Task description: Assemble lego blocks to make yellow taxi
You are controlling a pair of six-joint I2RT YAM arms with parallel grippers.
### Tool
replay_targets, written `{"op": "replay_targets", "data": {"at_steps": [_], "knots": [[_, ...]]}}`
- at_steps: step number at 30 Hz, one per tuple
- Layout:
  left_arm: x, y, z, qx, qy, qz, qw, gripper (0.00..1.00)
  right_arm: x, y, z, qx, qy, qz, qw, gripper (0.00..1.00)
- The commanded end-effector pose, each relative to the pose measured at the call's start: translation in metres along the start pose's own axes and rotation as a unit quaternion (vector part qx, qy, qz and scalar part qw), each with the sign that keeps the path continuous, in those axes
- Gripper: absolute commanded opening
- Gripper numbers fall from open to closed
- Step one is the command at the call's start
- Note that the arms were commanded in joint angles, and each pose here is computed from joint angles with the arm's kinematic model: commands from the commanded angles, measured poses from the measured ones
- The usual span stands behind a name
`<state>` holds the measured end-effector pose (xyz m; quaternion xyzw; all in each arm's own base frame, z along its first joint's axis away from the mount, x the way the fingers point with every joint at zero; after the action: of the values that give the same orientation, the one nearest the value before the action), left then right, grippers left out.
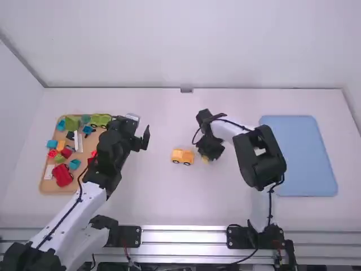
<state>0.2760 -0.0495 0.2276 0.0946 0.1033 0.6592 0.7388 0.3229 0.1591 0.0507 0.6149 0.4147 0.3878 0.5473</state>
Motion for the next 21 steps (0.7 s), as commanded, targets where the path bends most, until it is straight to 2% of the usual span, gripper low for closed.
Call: {"op": "replay_targets", "data": {"at_steps": [1, 9, 10, 11, 15, 16, 17, 18, 19, 21], "knots": [[0.003, 0.000, -0.001, 0.000, 0.008, 0.006, 1.000, 0.99, -0.006, -0.007, 0.001, -0.004, -0.120, -0.014, 0.993, 0.00], [0.003, 0.000, -0.001, 0.000, 0.008, 0.006, 1.000, 0.99, 0.005, -0.007, 0.011, -0.027, -0.204, 0.023, 0.978, 0.00], [0.003, 0.000, -0.001, 0.000, 0.007, 0.006, 1.000, 0.99, 0.006, -0.007, 0.010, -0.027, -0.211, 0.024, 0.977, 0.03], [0.003, 0.000, -0.001, 0.000, 0.007, 0.006, 1.000, 0.99, 0.005, -0.007, 0.010, -0.025, -0.234, 0.022, 0.972, 0.10], [0.003, 0.000, -0.001, 0.000, 0.007, 0.006, 1.000, 0.99, 0.002, -0.007, 0.011, -0.023, -0.267, 0.019, 0.963, 0.23], [0.003, 0.000, -0.001, -0.001, 0.007, 0.006, 1.000, 0.99, 0.002, -0.007, 0.011, -0.023, -0.272, 0.021, 0.962, 0.32], [0.003, 0.000, 0.000, -0.002, 0.008, 0.006, 1.000, 0.99, 0.002, -0.007, 0.011, -0.023, -0.279, 0.022, 0.960, 0.57], [0.002, 0.000, 0.000, -0.003, 0.007, 0.005, 1.000, 0.99, 0.003, -0.007, 0.012, -0.023, -0.284, 0.024, 0.958, 0.76], [0.003, 0.000, 0.000, -0.003, 0.007, 0.006, 1.000, 0.99, 0.004, -0.007, 0.012, -0.022, -0.286, 0.029, 0.958, 1.00], [0.003, 0.000, 0.000, -0.004, 0.008, 0.006, 1.000, 0.99, 0.007, -0.007, 0.014, -0.025, -0.284, 0.039, 0.958, 0.99]]}}
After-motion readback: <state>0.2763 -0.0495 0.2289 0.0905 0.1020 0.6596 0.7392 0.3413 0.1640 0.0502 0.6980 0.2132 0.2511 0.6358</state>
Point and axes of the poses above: each hand's point on the last joint's axis, 136 mm out from that joint toward the fingers, its own y axis back along the fingers, its own x axis along the line the jaws close on, z = x × y, the point moved 8 cm from there along y, back along the fingers, and after that the axes turned 13 degrees about y, right-handed, at the moved point
